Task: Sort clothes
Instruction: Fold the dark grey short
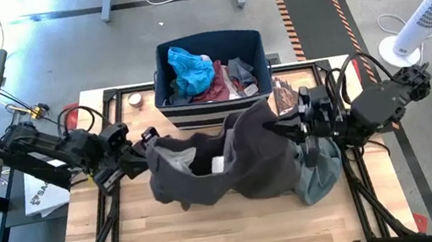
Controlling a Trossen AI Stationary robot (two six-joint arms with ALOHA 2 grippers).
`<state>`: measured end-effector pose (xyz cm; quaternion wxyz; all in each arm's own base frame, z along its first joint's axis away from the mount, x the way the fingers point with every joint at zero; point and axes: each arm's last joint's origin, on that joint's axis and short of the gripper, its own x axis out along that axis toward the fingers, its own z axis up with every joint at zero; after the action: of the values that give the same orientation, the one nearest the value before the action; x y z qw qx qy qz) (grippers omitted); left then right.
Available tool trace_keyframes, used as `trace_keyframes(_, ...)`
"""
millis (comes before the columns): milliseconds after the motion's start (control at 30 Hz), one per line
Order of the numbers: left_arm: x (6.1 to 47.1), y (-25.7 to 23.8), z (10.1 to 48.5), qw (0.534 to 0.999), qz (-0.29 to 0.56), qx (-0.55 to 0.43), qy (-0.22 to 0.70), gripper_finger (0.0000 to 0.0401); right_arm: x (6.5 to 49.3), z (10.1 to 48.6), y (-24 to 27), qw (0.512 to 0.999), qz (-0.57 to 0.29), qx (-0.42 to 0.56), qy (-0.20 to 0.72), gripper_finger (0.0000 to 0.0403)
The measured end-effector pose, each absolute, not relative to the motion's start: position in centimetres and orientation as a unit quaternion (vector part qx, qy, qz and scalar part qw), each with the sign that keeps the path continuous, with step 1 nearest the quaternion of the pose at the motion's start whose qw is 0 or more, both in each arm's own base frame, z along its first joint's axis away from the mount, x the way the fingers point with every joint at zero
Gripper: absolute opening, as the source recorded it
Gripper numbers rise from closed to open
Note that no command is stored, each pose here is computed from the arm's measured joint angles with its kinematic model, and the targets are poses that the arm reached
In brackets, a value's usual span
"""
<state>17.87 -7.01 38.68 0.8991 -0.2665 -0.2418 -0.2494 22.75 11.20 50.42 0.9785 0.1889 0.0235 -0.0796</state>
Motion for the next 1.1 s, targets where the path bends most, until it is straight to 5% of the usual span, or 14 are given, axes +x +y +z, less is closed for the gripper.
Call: trace_keyframes(1100, 17.5, -7.4, 40.0, 0.9, -0.249, -0.272, -0.231, 0.0, 22.9, 50.1, 10.6, 0.973, -0.143, 0.178, 0.023, 0.003)
